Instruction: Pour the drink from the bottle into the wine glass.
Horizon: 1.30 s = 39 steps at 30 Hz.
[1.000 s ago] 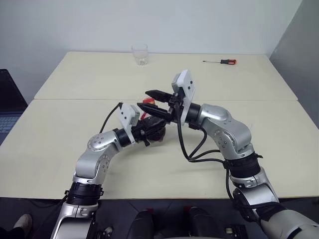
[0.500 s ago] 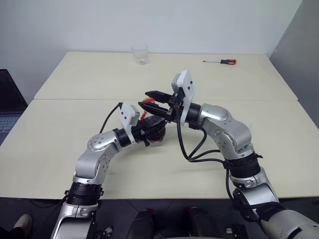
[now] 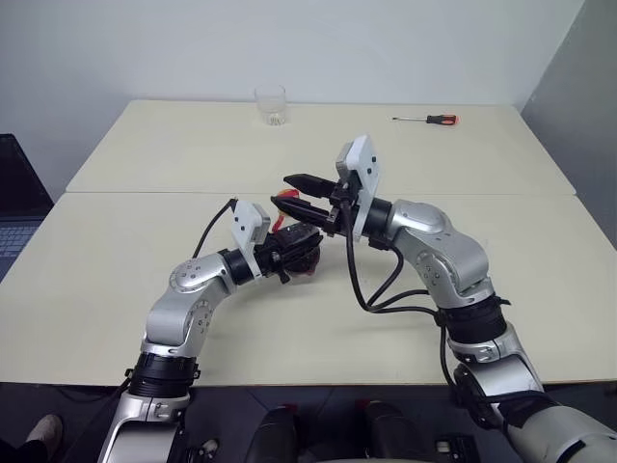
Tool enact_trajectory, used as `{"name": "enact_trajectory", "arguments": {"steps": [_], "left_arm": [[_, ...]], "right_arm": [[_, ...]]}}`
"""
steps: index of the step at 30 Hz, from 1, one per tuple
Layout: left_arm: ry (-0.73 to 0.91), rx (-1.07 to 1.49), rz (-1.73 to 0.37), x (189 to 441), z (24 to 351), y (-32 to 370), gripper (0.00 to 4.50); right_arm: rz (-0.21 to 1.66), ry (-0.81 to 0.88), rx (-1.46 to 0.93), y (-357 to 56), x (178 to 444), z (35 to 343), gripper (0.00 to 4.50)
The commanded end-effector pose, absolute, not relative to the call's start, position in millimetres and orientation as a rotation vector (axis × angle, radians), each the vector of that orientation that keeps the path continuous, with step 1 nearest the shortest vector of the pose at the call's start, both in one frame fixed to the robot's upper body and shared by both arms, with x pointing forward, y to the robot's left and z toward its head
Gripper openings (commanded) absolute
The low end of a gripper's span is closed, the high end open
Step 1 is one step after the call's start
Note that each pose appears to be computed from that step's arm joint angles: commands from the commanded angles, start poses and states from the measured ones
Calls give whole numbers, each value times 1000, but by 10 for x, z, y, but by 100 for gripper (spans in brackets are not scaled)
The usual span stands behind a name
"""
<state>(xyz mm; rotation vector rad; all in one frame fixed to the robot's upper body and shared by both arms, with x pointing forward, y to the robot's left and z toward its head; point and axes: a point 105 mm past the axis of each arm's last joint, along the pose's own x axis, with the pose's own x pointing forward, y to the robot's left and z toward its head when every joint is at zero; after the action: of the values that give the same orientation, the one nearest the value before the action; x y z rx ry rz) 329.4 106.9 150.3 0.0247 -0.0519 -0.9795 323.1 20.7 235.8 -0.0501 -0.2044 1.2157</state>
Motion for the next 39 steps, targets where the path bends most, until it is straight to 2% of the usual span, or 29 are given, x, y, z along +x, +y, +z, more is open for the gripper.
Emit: {"name": "enact_trajectory", "arguments": {"steps": [1, 39], "left_arm": [[-142, 48, -999, 3251, 1727, 1049, 147], [-142, 49, -995, 3268, 1729, 1071, 147]], "right_arm": [[1182, -235, -72, 108, 3252, 2407, 221], [1138, -196, -101, -206, 3255, 2382, 221]]}}
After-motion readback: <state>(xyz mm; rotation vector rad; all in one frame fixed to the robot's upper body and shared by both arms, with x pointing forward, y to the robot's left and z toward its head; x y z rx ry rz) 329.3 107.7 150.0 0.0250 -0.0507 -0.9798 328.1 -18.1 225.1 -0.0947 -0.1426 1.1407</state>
